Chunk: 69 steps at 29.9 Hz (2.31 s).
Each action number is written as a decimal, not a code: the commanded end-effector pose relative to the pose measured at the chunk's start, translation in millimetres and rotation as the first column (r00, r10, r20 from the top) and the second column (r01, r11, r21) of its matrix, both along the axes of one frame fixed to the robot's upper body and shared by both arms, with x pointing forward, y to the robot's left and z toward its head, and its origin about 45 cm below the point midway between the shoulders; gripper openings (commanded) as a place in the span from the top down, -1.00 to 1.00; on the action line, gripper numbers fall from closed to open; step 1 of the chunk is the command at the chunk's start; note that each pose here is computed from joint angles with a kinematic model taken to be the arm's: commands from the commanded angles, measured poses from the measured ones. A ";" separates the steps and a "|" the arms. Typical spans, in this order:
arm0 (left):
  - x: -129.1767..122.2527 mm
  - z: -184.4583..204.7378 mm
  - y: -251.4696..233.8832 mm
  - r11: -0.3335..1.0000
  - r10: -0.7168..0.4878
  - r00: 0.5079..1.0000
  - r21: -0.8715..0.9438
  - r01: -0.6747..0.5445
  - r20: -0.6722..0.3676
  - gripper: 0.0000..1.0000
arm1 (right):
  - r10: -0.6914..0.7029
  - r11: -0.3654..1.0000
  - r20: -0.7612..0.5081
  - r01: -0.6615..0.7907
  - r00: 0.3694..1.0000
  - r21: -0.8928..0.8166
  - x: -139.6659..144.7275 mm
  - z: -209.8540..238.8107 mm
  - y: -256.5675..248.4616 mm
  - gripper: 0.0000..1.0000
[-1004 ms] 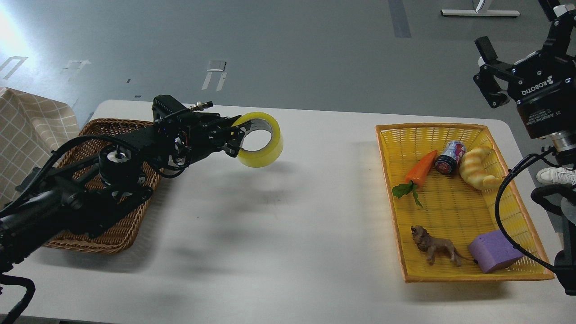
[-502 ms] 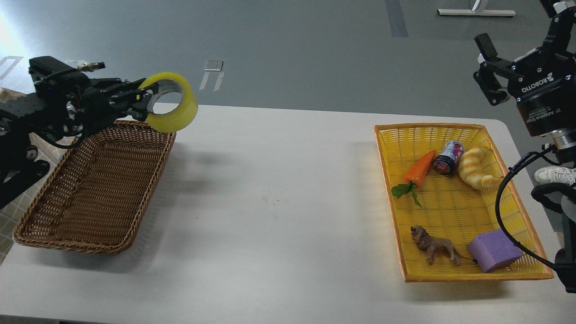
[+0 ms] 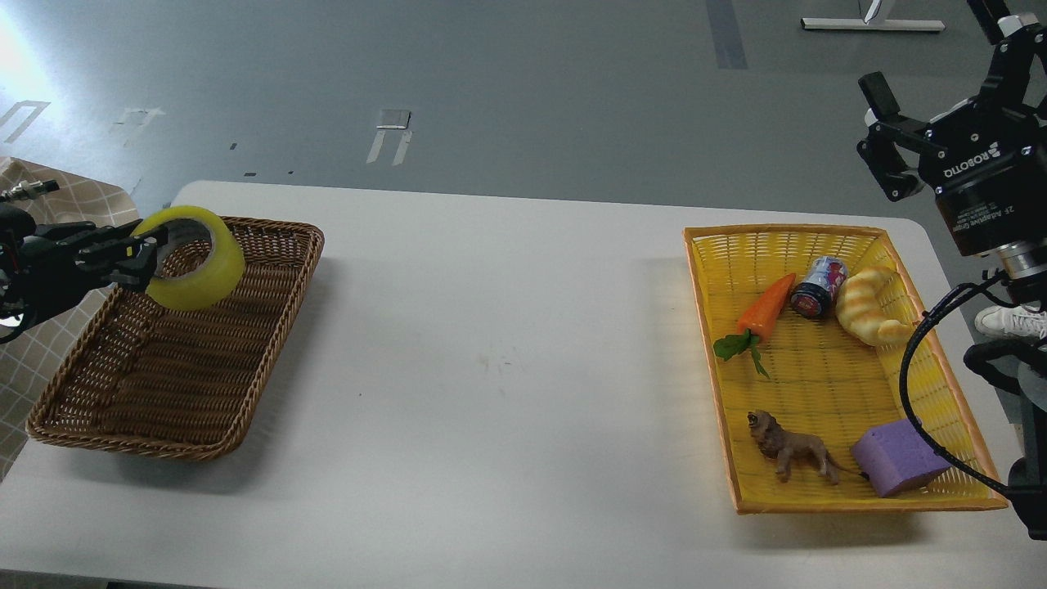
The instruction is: Place and transfer tape with both arms
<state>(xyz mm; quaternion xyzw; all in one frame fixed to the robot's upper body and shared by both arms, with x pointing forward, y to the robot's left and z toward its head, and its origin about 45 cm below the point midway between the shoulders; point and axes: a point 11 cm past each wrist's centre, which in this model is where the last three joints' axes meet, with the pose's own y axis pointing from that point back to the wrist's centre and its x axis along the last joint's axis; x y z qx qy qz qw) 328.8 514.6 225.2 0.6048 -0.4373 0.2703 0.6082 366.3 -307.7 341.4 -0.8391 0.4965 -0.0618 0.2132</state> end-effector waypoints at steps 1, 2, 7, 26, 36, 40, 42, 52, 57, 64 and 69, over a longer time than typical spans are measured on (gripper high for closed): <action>-4.6 -13.2 7.9 1.000 0.025 1.000 -0.002 -0.025 -0.009 1.00 | 0.000 1.000 -0.001 0.000 1.000 -0.001 -0.4 -0.6 0.2 -1.00; -4.9 -15.6 6.7 1.000 0.023 1.000 -0.009 -0.023 -0.012 1.00 | -0.001 1.000 -0.002 0.001 1.000 -0.001 -0.6 -1.2 0.1 -1.00; -5.8 -30.4 7.8 0.999 0.032 0.999 -0.034 -0.033 -0.032 1.00 | -0.003 1.000 -0.011 0.002 1.000 -0.005 -2.3 -4.4 -0.8 -1.00; -17.8 -59.1 11.8 0.997 0.044 0.994 -0.053 -0.050 -0.099 0.70 | -0.003 1.000 -0.014 0.003 1.000 -0.005 -2.6 -6.0 -0.4 -1.00; -18.4 -58.7 8.6 0.997 0.013 0.995 -0.076 -0.021 -0.104 -0.57 | -0.004 1.000 -0.019 0.004 1.000 -0.004 -3.6 -8.0 -0.4 -1.00; -18.0 -56.8 12.0 0.993 0.041 0.995 -0.102 -0.051 -0.091 -0.77 | -0.004 1.000 -0.015 0.004 1.000 -0.004 -3.2 -6.7 -0.5 -1.00; -17.4 -55.0 15.5 0.991 0.063 0.995 -0.116 -0.072 -0.082 -0.82 | -0.004 1.000 -0.015 0.004 1.000 -0.004 -3.2 -6.7 -0.5 -1.00; 13.5 -16.8 13.7 0.860 0.272 0.960 -0.465 -0.209 0.071 -0.95 | -0.004 1.000 -0.009 0.004 1.000 -0.008 -2.4 -3.9 -0.9 -1.00; 60.5 2.7 -34.8 0.734 0.292 0.946 -0.667 -0.127 0.142 -0.96 | -0.002 1.000 -0.007 0.002 1.000 -0.008 -2.0 -3.0 -0.2 -1.00; 90.4 24.7 -101.5 0.465 0.296 0.945 -0.885 -0.018 0.136 -0.96 | -0.003 1.000 -0.008 0.003 1.000 -0.011 -1.9 -3.3 -0.7 -1.00; 98.2 44.7 -180.7 0.266 0.181 0.976 -0.961 0.073 0.124 -0.96 | -0.010 0.999 -0.014 0.010 1.000 -0.030 -1.4 -6.1 -1.1 -1.00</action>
